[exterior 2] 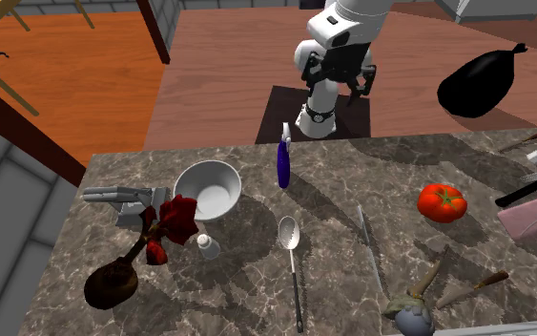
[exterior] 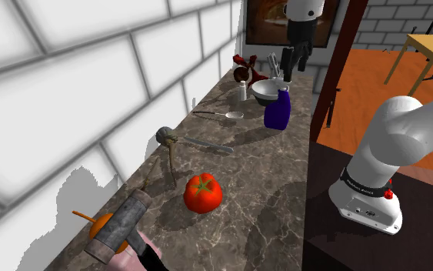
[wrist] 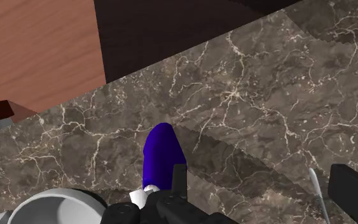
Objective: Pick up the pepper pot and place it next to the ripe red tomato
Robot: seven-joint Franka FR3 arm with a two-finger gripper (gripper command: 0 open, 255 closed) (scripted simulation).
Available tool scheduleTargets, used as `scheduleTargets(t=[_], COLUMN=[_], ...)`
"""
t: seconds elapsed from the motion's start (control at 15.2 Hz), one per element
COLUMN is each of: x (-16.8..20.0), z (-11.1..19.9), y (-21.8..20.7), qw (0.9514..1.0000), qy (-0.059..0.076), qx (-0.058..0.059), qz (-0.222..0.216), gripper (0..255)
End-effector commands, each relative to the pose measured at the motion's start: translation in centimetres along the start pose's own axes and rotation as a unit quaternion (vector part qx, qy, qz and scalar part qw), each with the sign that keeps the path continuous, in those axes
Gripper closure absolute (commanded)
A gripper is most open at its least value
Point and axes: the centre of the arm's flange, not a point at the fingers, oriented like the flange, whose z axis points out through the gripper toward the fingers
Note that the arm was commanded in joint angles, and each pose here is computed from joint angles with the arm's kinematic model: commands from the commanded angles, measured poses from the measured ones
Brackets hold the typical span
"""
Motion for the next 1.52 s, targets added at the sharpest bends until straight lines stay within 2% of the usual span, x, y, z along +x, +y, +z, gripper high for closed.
scheduleTargets(t=[0.0,1.45], x=[0.0,21.9], z=[0.0,11.6], y=[0.0,11.9], qw=[1.0000,0.9983], qy=[0.000,0.057], qx=[0.000,-0.010], qz=[0.000,0.010], gripper=[0,0])
